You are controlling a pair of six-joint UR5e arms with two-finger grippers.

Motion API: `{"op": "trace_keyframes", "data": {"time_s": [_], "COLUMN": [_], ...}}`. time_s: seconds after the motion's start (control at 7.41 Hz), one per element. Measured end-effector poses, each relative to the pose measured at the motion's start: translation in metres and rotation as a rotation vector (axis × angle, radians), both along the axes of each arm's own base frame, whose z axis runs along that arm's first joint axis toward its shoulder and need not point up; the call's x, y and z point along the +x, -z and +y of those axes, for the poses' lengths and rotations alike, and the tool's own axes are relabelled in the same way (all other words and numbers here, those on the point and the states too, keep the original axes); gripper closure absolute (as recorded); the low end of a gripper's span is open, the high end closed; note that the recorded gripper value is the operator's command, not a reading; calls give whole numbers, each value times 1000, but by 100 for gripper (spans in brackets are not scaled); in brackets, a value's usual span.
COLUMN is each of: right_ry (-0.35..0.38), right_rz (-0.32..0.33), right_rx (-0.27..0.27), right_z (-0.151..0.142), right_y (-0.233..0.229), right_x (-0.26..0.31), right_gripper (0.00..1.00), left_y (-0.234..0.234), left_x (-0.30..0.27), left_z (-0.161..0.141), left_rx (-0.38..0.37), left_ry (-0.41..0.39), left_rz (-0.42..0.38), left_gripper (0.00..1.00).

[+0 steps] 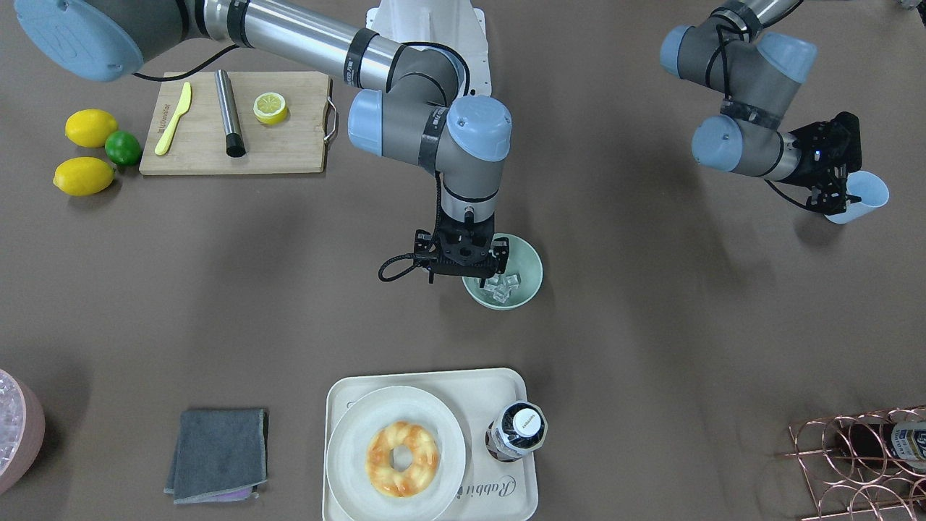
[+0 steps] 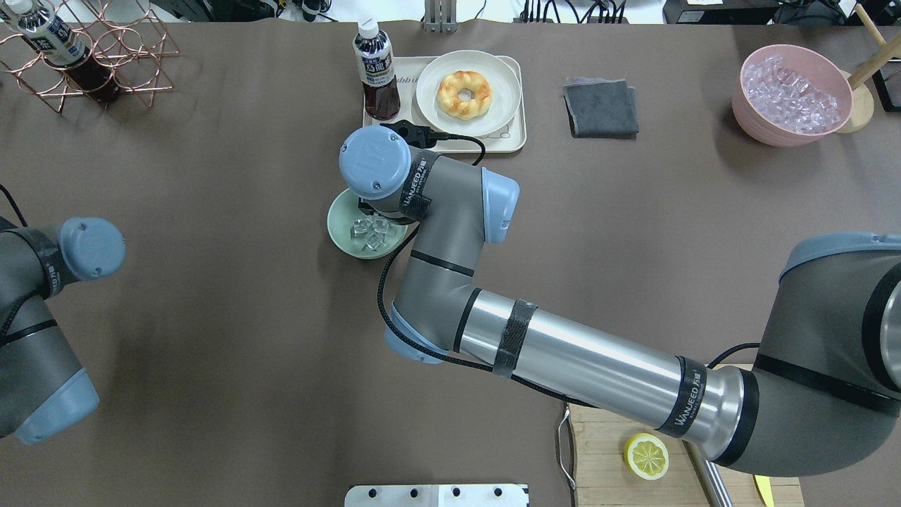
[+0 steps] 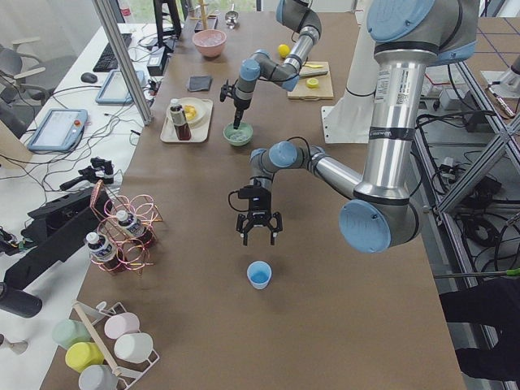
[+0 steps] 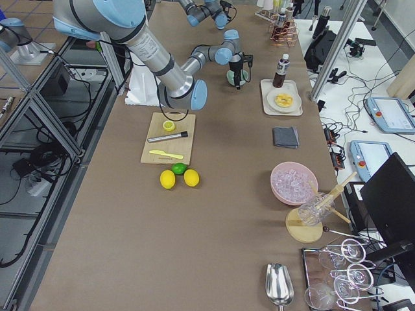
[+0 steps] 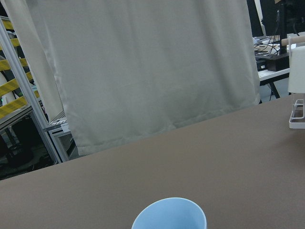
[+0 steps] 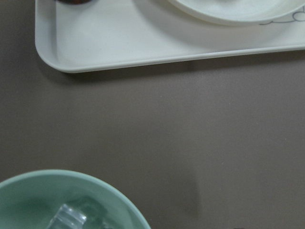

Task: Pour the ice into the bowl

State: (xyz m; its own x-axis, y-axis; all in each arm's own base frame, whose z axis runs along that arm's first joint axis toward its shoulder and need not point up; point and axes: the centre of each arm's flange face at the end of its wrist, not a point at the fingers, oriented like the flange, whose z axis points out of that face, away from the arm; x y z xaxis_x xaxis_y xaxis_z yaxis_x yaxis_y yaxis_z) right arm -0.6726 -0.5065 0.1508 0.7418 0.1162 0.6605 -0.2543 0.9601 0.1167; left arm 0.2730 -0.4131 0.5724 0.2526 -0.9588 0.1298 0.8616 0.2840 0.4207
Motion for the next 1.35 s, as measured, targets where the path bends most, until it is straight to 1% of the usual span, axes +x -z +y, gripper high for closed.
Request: {"op": "trace_keyframes", "data": {"time_s": [0.14,0.27,0.41,0.54,0.68,0.81,1.08,1.22,1.35], "right_ry": [0,-1,-7,-8,-5,-2,6,15,31], "right_rz": [-3,-10,-21,-34,-45,-51,-59,-64,-73], "right_rx": [0,-2,-6,-5,-2,1,9,16,19], "right_z": [-1,-1,-1,1,4,7,8,1,-11], "right_y": [-2,1,4,6,7,8,11,13,16], "right_x": [-2,-3,-3,-5,-7,-9,-9,-2,12], "right_gripper": [84,100,100,100,100,100,100,100,100], "left_y": [40,74,105,131,146,150,131,115,97], "left_x": [-9,-22,-38,-60,-90,-126,-198,-242,-288], "left_z": [2,-5,-20,-40,-61,-81,-115,-121,-127], "left_rx": [9,18,20,2,-19,-21,-35,-39,-26], "left_ry": [-38,-75,-121,-167,-212,-251,-331,-377,-419], "left_rz": [39,84,131,187,247,310,431,490,558], "left_gripper": [3,3,3,3,3,3,3,3,3]}}
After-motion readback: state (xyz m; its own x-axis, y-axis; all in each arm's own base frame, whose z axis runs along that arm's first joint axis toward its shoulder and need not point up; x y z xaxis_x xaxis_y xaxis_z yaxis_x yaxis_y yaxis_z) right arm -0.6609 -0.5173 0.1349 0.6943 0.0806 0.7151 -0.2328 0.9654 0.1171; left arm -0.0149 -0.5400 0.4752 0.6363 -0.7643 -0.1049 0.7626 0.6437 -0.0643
